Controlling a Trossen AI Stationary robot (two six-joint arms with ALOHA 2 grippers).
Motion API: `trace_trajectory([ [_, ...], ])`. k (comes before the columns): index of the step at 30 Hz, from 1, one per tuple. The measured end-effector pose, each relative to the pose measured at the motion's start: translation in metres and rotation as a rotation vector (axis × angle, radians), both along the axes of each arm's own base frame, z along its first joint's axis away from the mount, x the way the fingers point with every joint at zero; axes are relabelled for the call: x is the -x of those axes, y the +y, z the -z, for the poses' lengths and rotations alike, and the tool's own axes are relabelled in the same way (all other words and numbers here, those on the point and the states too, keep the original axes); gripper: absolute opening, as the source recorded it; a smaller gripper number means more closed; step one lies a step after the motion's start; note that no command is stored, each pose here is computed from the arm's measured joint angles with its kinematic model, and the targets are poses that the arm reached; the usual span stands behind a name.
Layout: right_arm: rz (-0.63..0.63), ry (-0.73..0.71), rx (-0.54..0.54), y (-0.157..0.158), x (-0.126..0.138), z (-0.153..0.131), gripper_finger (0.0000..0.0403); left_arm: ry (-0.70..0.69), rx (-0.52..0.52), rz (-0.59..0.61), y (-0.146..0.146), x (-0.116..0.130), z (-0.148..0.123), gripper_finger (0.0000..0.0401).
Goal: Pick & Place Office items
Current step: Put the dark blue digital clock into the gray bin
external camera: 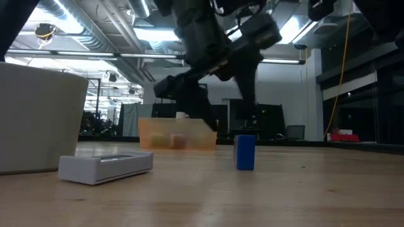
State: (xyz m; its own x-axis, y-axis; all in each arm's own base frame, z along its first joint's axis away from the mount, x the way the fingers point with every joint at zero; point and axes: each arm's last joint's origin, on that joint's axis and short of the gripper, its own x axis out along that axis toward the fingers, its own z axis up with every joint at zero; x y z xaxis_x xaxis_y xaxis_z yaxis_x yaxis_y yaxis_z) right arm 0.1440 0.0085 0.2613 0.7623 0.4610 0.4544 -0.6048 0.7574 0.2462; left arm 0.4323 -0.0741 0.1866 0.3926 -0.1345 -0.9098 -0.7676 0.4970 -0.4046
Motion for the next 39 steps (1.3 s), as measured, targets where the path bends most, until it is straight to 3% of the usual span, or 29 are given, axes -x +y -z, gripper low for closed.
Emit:
trace_trajectory([
  [10, -0.002, 0.013, -0.004, 0.0, 0.0, 0.001, 0.0261, 0.031, -0.012, -0.043, 0.007, -0.006, 0.021, 0.0251],
  [28, 0.048, 0.017, -0.005, -0.006, -0.001, 0.001, 0.0261, 0.08, 0.032, 0.059, -0.004, -0.009, 0.046, 0.0246],
  [32, 0.052, 0.022, -0.013, -0.008, -0.001, 0.001, 0.0261, 0.082, 0.013, 0.106, -0.004, -0.009, 0.047, 0.0206],
  [39, 0.062, 0.024, -0.016, -0.01, -0.001, 0.001, 0.0261, 0.081, -0.009, 0.16, -0.004, -0.007, 0.047, 0.0067],
])
